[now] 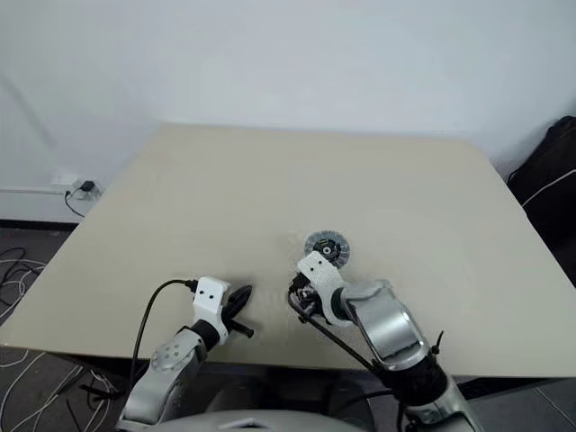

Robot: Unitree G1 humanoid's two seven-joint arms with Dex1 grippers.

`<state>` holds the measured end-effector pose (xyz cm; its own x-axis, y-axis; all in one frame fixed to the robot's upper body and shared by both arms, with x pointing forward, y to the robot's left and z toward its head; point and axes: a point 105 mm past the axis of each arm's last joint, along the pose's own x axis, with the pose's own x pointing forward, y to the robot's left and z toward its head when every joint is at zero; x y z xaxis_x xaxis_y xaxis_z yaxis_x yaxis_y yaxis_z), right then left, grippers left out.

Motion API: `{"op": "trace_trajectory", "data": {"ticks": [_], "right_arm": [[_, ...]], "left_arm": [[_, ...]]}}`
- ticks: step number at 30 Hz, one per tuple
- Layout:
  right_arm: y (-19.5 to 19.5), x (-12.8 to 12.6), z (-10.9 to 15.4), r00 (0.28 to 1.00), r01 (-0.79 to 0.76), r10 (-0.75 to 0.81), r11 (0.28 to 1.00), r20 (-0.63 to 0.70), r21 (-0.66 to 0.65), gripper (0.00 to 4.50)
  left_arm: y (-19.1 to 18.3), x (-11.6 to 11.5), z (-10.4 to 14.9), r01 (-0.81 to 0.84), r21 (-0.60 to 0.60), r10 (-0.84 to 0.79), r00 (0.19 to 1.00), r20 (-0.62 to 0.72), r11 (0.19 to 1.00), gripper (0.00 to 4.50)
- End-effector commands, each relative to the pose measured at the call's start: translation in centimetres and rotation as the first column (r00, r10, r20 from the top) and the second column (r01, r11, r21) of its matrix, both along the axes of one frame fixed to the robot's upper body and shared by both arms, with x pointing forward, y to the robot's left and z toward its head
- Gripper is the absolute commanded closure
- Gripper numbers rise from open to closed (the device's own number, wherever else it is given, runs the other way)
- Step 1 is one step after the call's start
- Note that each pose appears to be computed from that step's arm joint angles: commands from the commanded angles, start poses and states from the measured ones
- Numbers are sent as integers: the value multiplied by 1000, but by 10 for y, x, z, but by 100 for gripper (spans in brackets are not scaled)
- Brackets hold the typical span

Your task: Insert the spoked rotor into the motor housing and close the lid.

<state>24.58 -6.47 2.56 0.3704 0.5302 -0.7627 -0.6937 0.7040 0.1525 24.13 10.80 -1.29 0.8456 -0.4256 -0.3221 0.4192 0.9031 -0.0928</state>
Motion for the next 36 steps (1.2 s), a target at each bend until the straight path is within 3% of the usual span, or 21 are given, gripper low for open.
{"op": "trace_trajectory", "data": {"ticks": [1,6,10,14,16,19,21,25,32,36], "right_arm": [[-4,16,5,995,100,-99,995,26,-4,450],[11,13,3,998,56,-56,997,-13,51,290],[27,19,29,993,-59,46,991,107,119,163],[32,24,53,939,-232,198,969,283,90,163],[29,22,58,868,-351,328,936,374,-5,163],[13,19,51,713,-505,555,830,428,-236,163],[6,15,45,626,-570,657,753,422,-328,163],[-18,1,26,478,-701,840,540,256,-465,163],[-36,2,14,399,-752,906,412,142,-514,163],[-45,8,10,385,-743,914,387,124,-546,163]], "left_arm": [[-3,5,10,16,-15,-15,999,44,1000,450],[-3,5,10,15,-16,-15,999,43,1000,450],[-2,5,10,10,-15,-9,999,42,1000,450],[-1,4,10,7,-14,-7,999,42,1000,450],[-1,4,10,7,-14,-6,999,42,1000,450],[-1,5,10,7,-14,-7,999,44,1000,450],[-1,5,10,9,-14,-8,999,45,1000,450],[-3,7,11,16,-15,-15,999,46,1000,450],[-3,6,11,21,-13,-20,999,46,1000,450],[-2,6,11,19,-12,-19,999,45,1000,450]]}}
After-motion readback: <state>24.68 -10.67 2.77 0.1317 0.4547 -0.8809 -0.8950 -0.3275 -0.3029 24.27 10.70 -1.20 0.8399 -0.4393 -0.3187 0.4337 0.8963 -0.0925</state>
